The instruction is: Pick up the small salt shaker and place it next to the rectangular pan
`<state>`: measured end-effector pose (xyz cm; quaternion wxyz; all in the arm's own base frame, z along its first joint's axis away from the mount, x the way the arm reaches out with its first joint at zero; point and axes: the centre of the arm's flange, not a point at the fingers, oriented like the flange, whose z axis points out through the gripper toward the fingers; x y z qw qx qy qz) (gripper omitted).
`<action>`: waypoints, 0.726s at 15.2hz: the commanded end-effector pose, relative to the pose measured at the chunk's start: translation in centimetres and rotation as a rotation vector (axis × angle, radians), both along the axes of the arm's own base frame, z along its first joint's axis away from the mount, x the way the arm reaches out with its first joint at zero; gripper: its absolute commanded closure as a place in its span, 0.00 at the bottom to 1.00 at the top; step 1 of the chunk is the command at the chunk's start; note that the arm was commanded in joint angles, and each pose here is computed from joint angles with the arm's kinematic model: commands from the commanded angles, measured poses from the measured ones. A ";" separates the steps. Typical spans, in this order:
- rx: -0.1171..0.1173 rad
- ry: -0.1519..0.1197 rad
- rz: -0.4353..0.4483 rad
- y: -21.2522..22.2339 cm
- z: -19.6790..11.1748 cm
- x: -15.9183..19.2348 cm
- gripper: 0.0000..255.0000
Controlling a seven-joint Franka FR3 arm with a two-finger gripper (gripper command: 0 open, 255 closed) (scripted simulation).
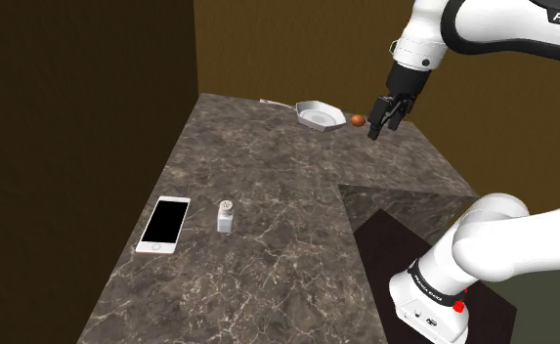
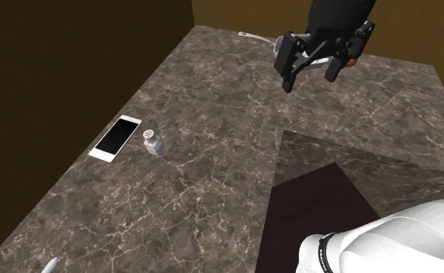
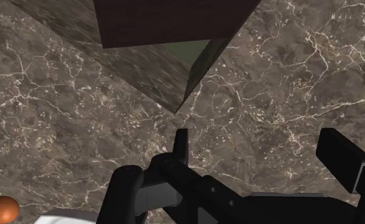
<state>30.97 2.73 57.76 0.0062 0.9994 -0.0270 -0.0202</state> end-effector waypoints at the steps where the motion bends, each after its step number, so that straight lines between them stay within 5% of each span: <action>1: 0.000 0.000 0.000 0.0 0.0 0.0 0.00; 11: -0.031 -0.032 -0.025 11.7 -5.2 4.0 0.00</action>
